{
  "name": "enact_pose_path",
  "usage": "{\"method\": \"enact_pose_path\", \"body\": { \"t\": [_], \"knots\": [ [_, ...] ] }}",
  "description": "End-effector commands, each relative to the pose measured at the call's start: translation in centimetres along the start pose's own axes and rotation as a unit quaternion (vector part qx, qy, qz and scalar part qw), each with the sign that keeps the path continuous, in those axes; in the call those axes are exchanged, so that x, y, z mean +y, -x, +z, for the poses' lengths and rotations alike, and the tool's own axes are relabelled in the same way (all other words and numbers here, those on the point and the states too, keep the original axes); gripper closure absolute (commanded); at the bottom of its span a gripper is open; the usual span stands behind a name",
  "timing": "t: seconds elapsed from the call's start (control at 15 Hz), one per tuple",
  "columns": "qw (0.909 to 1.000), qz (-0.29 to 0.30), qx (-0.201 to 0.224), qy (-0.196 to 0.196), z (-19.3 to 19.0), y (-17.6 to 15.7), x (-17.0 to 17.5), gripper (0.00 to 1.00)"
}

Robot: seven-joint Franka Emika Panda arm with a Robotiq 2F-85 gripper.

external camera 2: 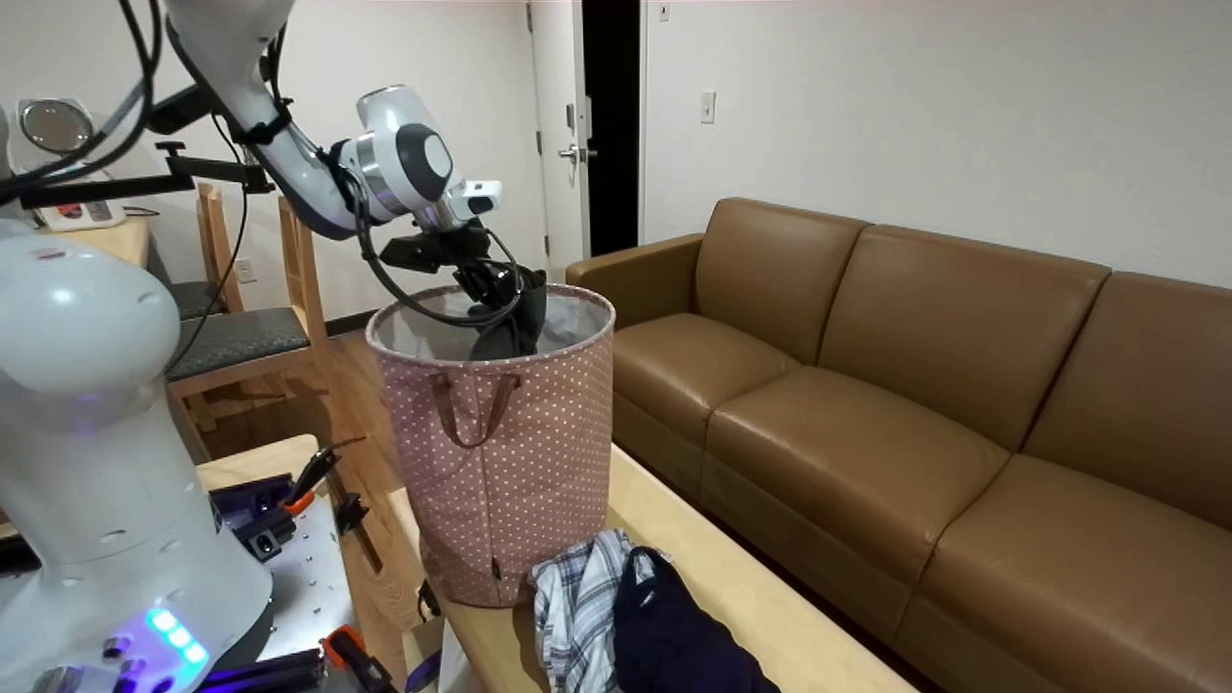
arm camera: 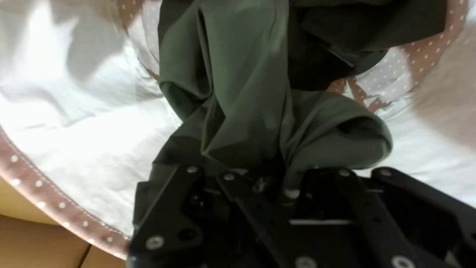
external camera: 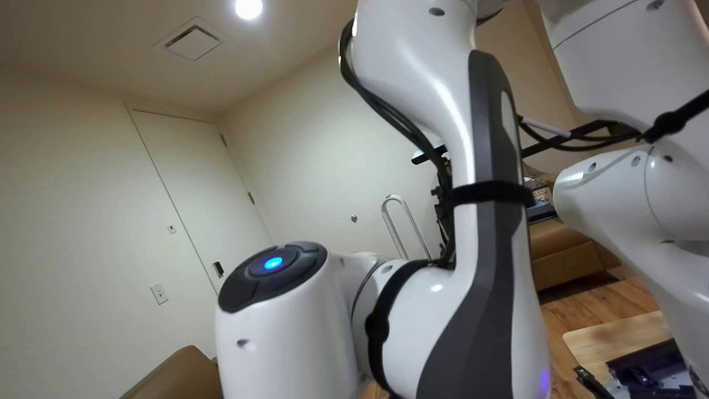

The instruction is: Remove three things from the carrier bag and put them on the table

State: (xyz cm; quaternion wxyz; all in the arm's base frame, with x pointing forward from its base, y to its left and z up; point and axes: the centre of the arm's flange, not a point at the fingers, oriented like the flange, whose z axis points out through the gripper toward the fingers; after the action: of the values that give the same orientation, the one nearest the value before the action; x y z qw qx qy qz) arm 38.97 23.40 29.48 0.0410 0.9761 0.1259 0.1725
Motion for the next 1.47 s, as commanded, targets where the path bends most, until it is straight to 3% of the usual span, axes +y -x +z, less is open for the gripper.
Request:
{"method": "enact_pose_path", "body": {
  "t": [0.0,0.2,0.6,0.8,0.87,1.0,1.2,1.4],
  "knots": [
    [1.0000,0.001,0.003,-0.001,-0.5,0.3,0.2,0.93],
    [0.9997,0.003,-0.022,-0.005,0.2,-0.1,0.1,0.95],
    [0.9994,-0.004,-0.034,-0.010,-10.0,-2.3,0.3,0.94],
    [0.9997,-0.004,-0.023,0.009,-15.0,-2.9,1.3,0.95],
    [0.9993,0.004,-0.036,0.005,-10.9,-2.5,0.0,0.95],
    [0.9996,0.004,-0.022,0.015,-13.6,-2.7,0.7,0.94],
    [0.9993,0.007,-0.031,0.019,-13.3,-2.7,0.8,0.95],
    [0.9990,0.030,-0.034,-0.005,-16.5,-4.1,2.7,0.95]
  ]
}}
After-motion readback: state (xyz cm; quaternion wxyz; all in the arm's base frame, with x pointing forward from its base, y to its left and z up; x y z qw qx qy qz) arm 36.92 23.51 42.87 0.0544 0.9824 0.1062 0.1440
